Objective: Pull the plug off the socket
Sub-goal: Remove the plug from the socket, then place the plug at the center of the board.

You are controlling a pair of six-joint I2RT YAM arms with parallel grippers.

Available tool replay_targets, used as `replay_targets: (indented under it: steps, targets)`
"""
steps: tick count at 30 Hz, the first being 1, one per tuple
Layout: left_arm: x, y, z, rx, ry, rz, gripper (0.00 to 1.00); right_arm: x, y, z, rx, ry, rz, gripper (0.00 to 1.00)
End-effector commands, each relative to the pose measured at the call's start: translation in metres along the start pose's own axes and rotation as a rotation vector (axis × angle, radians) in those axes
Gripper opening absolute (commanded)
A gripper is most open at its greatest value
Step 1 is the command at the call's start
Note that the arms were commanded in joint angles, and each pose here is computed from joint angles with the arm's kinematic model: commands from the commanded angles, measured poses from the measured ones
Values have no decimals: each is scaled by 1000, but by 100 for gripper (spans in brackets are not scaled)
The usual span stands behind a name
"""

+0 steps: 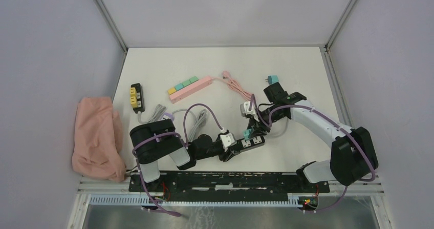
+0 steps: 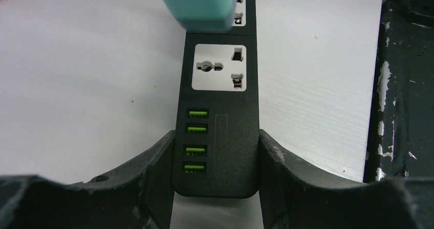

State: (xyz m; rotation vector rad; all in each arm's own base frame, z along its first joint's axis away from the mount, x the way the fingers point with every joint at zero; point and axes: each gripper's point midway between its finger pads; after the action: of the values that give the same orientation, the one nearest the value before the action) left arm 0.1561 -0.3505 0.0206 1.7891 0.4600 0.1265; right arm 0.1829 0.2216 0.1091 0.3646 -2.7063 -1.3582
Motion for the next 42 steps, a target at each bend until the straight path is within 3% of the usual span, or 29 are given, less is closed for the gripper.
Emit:
replay_targets:
  steps: [1,4,5,9,12,20,26,31,37,42]
  targets:
    - [6,-11,0,33,20,-20,3,5,33,-20,-128,2,-65,0]
    - [5,-6,0,19,25,-31,3,-7,38,-27,-148,-46,-18,0]
    - [6,-4,-1,16,28,-43,8,-15,40,-32,-158,-77,44,0]
    - [7,7,-4,14,56,-101,66,-44,43,-57,-209,-210,170,0]
    - [11,23,-9,-5,100,-160,84,-60,41,-80,-248,-308,249,0]
    - [2,88,-20,14,104,-207,91,-83,34,-146,-386,-535,383,0]
    - [0,141,-41,-54,125,-260,94,-84,32,-187,-486,-658,463,1]
    - [0,179,-62,-157,128,-342,100,-83,29,-207,-525,-701,540,1]
    - [-1,214,-89,-256,120,-396,99,-84,26,-220,-538,-727,570,0]
    - [9,216,-107,-241,191,-384,99,-90,21,-222,-543,-713,621,0]
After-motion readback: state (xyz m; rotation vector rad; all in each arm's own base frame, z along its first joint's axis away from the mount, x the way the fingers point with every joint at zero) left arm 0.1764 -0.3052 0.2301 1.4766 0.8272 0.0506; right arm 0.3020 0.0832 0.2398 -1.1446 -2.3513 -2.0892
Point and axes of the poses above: each gripper's point midway between its finger pads, its own z axis out along the fingers, its own x axis along the line the jaws close on, y = z × x, and after that the axes turned 10 degrees about -z, right-handed
